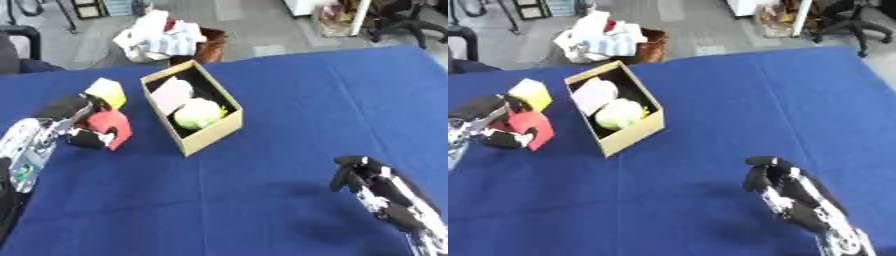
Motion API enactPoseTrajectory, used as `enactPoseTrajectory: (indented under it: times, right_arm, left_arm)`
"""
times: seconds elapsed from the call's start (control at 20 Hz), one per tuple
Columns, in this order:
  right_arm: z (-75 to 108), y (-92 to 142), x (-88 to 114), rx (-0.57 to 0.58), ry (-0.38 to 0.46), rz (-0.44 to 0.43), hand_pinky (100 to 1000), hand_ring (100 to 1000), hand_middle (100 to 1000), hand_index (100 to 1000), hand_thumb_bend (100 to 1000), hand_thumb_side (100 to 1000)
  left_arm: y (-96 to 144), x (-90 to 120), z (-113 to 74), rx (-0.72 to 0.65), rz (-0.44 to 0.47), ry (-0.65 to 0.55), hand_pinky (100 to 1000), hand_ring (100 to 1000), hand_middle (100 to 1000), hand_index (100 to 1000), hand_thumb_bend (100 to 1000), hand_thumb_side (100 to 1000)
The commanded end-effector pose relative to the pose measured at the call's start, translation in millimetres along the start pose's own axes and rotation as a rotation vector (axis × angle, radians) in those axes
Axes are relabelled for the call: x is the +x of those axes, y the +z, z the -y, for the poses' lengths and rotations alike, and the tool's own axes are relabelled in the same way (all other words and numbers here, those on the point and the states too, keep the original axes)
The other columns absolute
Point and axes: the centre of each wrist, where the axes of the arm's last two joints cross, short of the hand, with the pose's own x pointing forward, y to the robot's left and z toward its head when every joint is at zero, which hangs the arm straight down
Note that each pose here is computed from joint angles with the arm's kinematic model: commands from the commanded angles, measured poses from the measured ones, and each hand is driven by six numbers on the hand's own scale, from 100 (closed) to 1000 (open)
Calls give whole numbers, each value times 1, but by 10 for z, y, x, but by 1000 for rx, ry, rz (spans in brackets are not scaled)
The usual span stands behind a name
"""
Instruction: Pick up objects on the table and place them in the box.
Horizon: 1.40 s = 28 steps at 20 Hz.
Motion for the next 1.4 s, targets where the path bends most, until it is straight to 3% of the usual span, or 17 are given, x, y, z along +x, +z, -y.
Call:
enactPoseTrajectory:
  times: [0.05,0.35,0.55,1.05,1.25,1.4]
  right_arm:
    - [62,-12,48,3,25,8,566,581,541,783,100,432]
    - [49,-8,40,11,22,5,566,581,541,782,100,433]
    - [41,-26,44,14,20,10,565,581,540,782,100,433]
    - [0,-110,66,32,8,34,566,581,540,782,100,434]
    - [-14,-137,72,38,3,43,566,581,540,782,100,433]
    - [-14,-140,71,38,3,43,566,581,540,782,100,433]
  left_arm:
    - [35,24,-351,93,31,-12,657,505,571,821,100,258]
    - [-77,312,-790,170,123,-54,667,509,575,823,100,255]
    - [-265,601,-907,176,178,-84,667,513,580,825,100,256]
    - [-719,1235,-863,190,229,-119,681,541,623,846,100,250]
    - [-830,1365,-757,201,219,-142,714,601,685,857,106,253]
    - [-874,1384,-680,199,214,-162,735,640,716,870,168,259]
